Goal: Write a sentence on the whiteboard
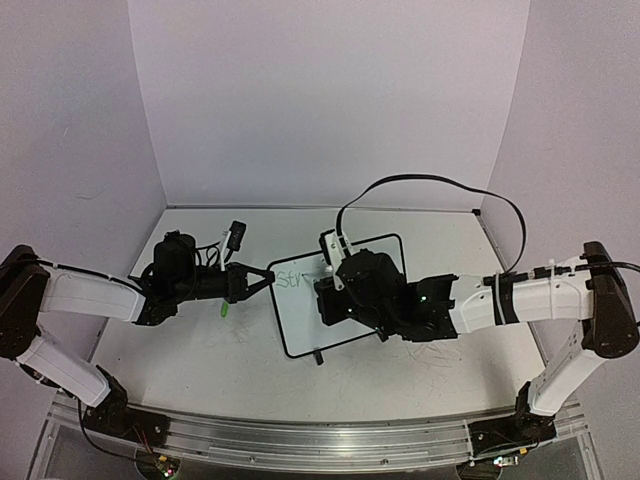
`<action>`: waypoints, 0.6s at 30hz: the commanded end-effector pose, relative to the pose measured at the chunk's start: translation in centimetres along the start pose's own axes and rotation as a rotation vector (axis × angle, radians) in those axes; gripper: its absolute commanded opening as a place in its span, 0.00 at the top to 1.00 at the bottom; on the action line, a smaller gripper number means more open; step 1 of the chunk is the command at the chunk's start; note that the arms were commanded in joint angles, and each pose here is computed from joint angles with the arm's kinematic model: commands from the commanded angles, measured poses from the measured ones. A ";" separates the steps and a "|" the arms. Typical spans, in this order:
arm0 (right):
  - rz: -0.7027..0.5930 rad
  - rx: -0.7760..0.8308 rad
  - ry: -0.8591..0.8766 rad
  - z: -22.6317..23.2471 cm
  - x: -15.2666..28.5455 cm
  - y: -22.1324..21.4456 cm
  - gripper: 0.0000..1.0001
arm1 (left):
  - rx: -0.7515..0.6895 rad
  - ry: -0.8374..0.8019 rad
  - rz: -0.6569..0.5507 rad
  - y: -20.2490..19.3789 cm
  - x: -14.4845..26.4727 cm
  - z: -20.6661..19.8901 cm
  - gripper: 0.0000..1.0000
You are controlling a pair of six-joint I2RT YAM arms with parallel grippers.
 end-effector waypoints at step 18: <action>0.029 -0.015 -0.004 -0.6 0.5 -0.9 1.00 | -0.052 -0.041 -0.072 3.0 0.2 -1.5 1.00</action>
Point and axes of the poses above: each gripper's point midway between its finger pads, its own x axis back along the fingers, its own z axis along the line the jaws close on, y = z × x, the point moved 3 cm from there along x, back along the fingers
